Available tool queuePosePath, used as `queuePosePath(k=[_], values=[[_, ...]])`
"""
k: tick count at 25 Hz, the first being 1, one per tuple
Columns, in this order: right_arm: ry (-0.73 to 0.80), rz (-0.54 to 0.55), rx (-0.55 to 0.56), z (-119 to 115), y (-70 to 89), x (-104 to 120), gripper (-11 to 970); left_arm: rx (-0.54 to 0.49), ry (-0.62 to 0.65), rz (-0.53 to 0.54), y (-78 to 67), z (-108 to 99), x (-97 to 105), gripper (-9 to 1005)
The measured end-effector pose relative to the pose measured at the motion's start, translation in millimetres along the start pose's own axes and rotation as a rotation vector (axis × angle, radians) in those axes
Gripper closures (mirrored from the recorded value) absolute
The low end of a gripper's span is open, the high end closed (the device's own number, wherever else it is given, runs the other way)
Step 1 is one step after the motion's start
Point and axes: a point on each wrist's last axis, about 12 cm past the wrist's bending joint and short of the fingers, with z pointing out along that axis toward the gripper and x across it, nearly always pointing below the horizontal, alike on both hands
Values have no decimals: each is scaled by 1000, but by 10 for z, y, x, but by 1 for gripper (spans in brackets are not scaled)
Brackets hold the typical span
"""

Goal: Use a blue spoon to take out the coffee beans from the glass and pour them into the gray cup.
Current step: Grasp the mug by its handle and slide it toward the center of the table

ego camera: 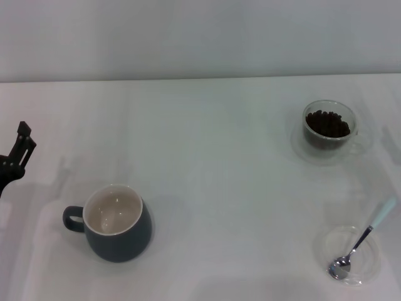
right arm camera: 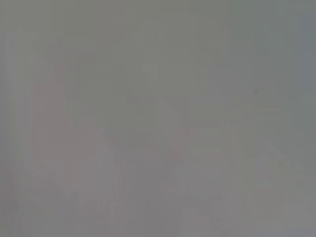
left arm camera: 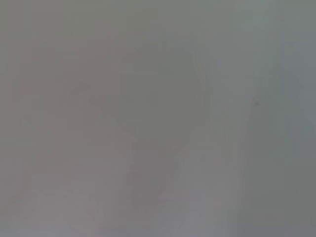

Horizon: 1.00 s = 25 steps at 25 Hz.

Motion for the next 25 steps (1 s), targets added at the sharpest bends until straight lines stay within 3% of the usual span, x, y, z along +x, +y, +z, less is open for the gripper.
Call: queuePosePath(k=[15,18,25], values=[[13,9,-5,-38,25,40,90,-16,-10,5,60,-252,28,119],[7,9,-6,3,25,16,90,-6,-4,16,85,-466,55,119],[-27,-2,-20,138,53,-80,90,137,39,88,102,-966,105,120]])
